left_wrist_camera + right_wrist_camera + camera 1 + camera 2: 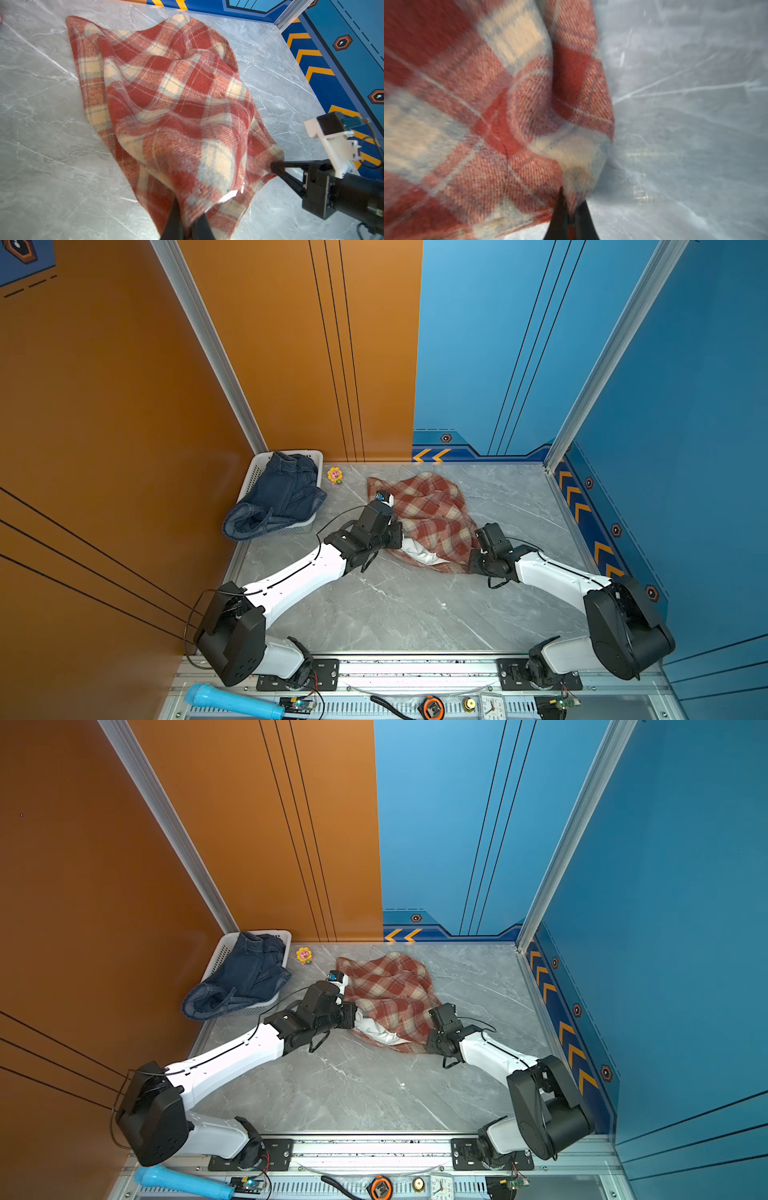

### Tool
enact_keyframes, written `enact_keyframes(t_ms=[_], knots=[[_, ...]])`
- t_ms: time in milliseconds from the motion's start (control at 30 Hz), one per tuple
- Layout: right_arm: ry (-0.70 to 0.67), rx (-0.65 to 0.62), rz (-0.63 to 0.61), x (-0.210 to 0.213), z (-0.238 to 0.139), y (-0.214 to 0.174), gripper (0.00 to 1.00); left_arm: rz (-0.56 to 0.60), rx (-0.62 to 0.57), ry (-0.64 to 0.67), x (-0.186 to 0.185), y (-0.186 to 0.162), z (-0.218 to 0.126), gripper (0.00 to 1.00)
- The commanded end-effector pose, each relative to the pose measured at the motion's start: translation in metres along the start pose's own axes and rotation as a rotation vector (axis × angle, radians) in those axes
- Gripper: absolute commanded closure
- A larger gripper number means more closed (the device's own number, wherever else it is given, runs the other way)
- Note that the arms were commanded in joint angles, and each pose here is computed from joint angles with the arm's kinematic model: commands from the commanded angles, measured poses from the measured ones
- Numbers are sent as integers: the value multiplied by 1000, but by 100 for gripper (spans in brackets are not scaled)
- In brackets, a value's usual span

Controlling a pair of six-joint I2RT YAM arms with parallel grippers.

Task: Fold and stack the skirts
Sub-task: 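Lift the skirt by its edges with both grippers toward the far wall, then lower the held skirt flat onto the table, drawing it toward the robot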

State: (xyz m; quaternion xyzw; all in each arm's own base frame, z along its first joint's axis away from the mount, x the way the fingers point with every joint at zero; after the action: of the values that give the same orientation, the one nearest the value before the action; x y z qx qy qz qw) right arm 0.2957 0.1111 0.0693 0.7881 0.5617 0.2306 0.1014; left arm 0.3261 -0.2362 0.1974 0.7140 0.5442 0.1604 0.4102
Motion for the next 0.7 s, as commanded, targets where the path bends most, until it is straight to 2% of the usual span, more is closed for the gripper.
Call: enact_keyframes(t_ms=[0,167,433,533,667], knots=[[39,-185,-23,18,-52,54,100,-3,-102,-2,1,40,-23,100],[86,-396,-14,30,-139,107,100,39,-153,-13,-3,80,-42,100],[157,-697,-23,47,-281,171,100,104,-308,-42,-10,174,-90,100],[177,-761,-17,56,-317,197,100,108,-373,-67,-10,208,-110,100],[209,-792,17,65,-328,238,100,101,-412,-80,0,242,-111,100]])
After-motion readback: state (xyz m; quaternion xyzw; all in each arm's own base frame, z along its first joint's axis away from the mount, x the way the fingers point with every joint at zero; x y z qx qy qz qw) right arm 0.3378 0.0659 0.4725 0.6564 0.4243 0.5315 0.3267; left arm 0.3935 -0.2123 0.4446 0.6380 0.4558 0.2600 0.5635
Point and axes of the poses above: each gripper's point midway between its finger pads, its own z axis out along the fingers, its own x axis along the line the jaws close on, y = z × x, the point moved 2 cm from there along -z, back along the fingers, and after that the axes turned 9 degrees about z, right-handed, at the moved point
